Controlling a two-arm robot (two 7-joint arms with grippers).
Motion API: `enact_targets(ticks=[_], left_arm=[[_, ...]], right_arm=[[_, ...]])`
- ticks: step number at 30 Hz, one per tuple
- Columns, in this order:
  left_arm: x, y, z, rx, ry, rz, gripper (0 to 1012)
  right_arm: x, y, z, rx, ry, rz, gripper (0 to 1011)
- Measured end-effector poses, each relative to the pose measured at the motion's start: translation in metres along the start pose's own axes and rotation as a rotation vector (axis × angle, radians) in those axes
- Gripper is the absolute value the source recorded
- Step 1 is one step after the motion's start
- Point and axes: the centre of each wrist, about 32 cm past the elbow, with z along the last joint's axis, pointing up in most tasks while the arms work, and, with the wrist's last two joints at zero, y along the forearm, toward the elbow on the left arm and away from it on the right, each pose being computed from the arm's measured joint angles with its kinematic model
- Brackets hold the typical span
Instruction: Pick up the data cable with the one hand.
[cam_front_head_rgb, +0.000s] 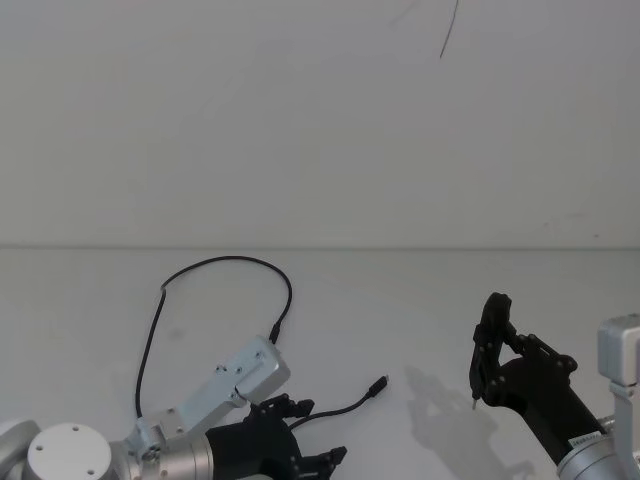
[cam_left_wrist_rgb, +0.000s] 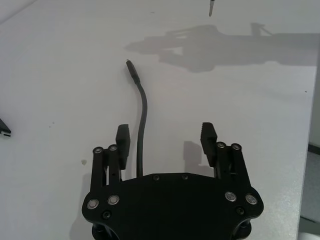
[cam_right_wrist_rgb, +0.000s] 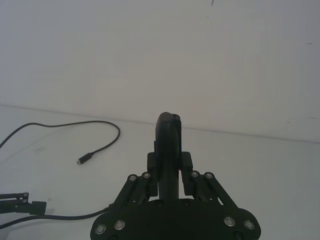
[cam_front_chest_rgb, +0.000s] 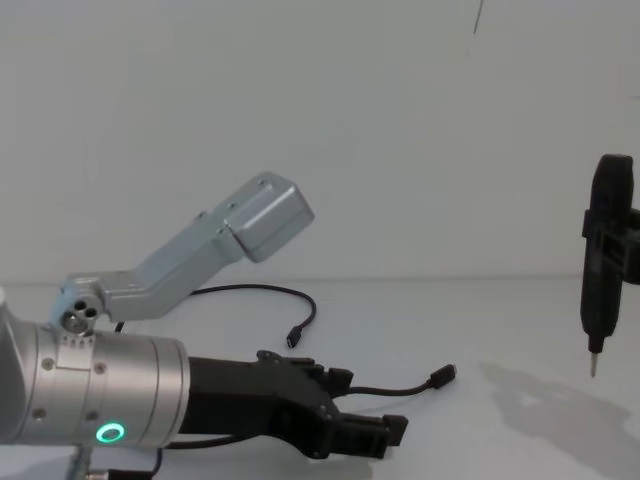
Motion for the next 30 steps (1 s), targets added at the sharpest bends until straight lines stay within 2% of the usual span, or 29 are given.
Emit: enact_targets(ticks=[7,14,16,17,20,23,27,30], left_arm=[[-0.0006,-0.0013,-0.0010,0.002,0.004,0.007,630],[-0.0009,-0.0022,-0.0017,0.004,0.007,0.011,383],[-0.0010,-0.0023,-0.0018,0.004,0.007,0.012,345],[-0.0010,-0.0024,-0.0018,0.004,0.007,0.012,284],[-0.0011,-0.0026,-0.0019,0.005,0.008,0.013,230],[-0.0011,-0.0027,-0.0021,0.005,0.008,0.015,98],[-0.0012,-0.0028,-0.0022,0.005,0.009,0.015,42],[-0.0010,-0.0026,-0.0023,0.005,0.009,0.016,42]], right_arm=[[0.0000,0.0000,0.0000,0.000,0.000,0.000,269],[0.0000,0.0000,0.0000,0.000,0.000,0.000,269],[0.0000,0.0000,0.0000,0.000,0.000,0.000,269],[0.0000,0.0000,0.0000,0.000,0.000,0.000,269],[0.0000,0.0000,0.0000,0.000,0.000,0.000,269],[0.0000,0.0000,0.0000,0.000,0.000,0.000,269],[0.0000,0.0000,0.0000,0.000,0.000,0.000,269],[0.0000,0.0000,0.0000,0.000,0.000,0.000,269]])
